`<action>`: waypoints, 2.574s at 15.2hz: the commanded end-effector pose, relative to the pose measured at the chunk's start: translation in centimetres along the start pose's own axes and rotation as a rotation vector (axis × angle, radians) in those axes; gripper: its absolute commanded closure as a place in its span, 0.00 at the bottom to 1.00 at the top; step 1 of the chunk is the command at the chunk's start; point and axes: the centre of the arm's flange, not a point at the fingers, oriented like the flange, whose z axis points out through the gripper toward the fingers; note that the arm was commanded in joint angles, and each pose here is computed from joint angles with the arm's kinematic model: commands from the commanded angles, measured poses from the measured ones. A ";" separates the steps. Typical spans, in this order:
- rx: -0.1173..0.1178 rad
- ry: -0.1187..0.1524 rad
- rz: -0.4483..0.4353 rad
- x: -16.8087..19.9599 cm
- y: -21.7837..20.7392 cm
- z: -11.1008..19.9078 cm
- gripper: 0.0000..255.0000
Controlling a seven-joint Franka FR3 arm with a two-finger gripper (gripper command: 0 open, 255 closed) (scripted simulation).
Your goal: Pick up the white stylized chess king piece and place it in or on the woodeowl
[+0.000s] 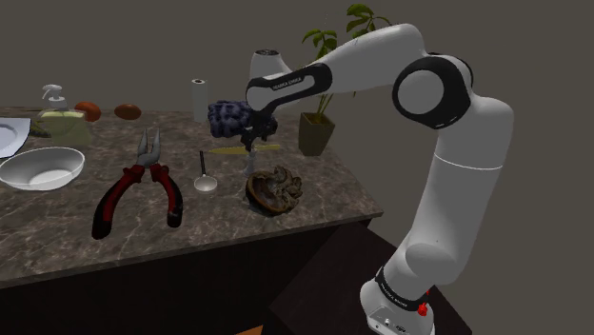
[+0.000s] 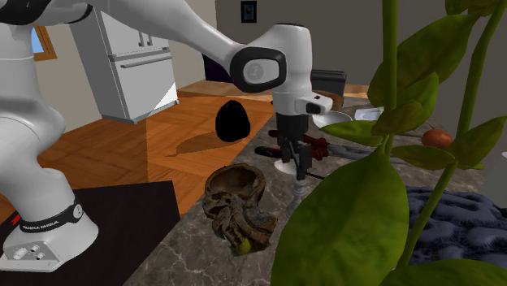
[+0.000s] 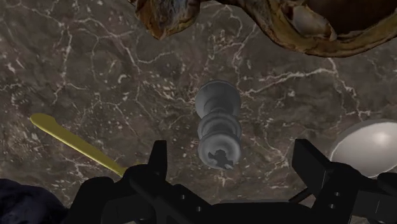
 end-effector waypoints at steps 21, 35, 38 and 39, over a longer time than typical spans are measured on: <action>-0.002 0.003 0.001 0.9 0.2 4.4 1.00; -0.002 0.003 0.001 1.3 0.7 -0.8 1.00; -0.002 0.003 0.001 1.4 0.8 -2.4 1.00; -0.002 0.003 0.001 1.4 0.9 -2.9 1.00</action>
